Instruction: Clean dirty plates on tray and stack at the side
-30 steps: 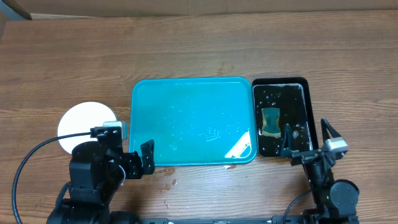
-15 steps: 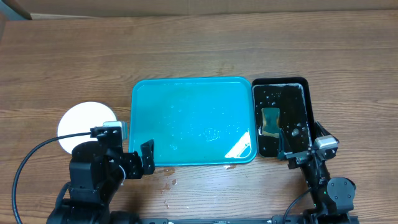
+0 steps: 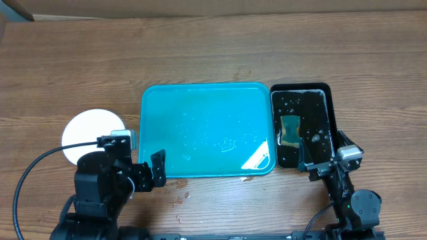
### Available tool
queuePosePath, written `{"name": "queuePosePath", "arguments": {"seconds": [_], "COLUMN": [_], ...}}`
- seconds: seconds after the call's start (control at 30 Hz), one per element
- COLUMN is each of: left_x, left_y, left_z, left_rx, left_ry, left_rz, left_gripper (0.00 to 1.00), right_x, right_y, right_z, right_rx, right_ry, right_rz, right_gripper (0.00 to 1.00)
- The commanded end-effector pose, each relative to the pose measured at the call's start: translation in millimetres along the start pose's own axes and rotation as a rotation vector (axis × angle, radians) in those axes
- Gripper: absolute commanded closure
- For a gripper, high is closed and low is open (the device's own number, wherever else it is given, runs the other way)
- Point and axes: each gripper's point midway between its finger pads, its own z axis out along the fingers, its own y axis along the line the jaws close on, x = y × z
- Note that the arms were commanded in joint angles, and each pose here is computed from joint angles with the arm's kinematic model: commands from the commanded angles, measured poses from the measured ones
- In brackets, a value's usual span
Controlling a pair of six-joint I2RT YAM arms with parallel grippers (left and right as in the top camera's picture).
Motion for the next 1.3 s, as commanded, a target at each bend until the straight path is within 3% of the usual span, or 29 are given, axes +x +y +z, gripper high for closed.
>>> {"name": "queuePosePath", "arguments": {"seconds": [0.0, 0.43, 0.87, 1.13, 1.27], "left_x": [1.2, 11.0, 35.5, 12.8, 6.9], "left_y": [0.3, 16.0, 29.9, 28.4, 27.5], "left_z": [1.1, 3.3, 59.0, 69.0, 64.5], "left_rx": [-0.003, -0.06, 0.009, 0.047, 0.019], "left_ry": [0.0, -0.08, -0.427, -0.674, -0.711], "left_rz": [-0.01, 0.001, -0.004, 0.034, 0.123], "left_gripper": [0.0, 0.0, 0.0, 0.0, 0.0], "right_x": [1.1, 1.2, 1.2, 1.1, 1.1], "right_y": [-0.9, -0.9, -0.9, -0.9, -0.9], "right_z": [-0.1, -0.1, -0.1, -0.1, -0.1], "right_rx": [0.002, 0.001, 0.002, 0.002, 0.002], "right_ry": [-0.006, -0.006, -0.006, -0.006, -0.006], "right_rz": [-0.004, -0.004, -0.004, -0.004, -0.004], "right_gripper": [0.0, 0.0, 0.0, 0.0, 0.0]}}
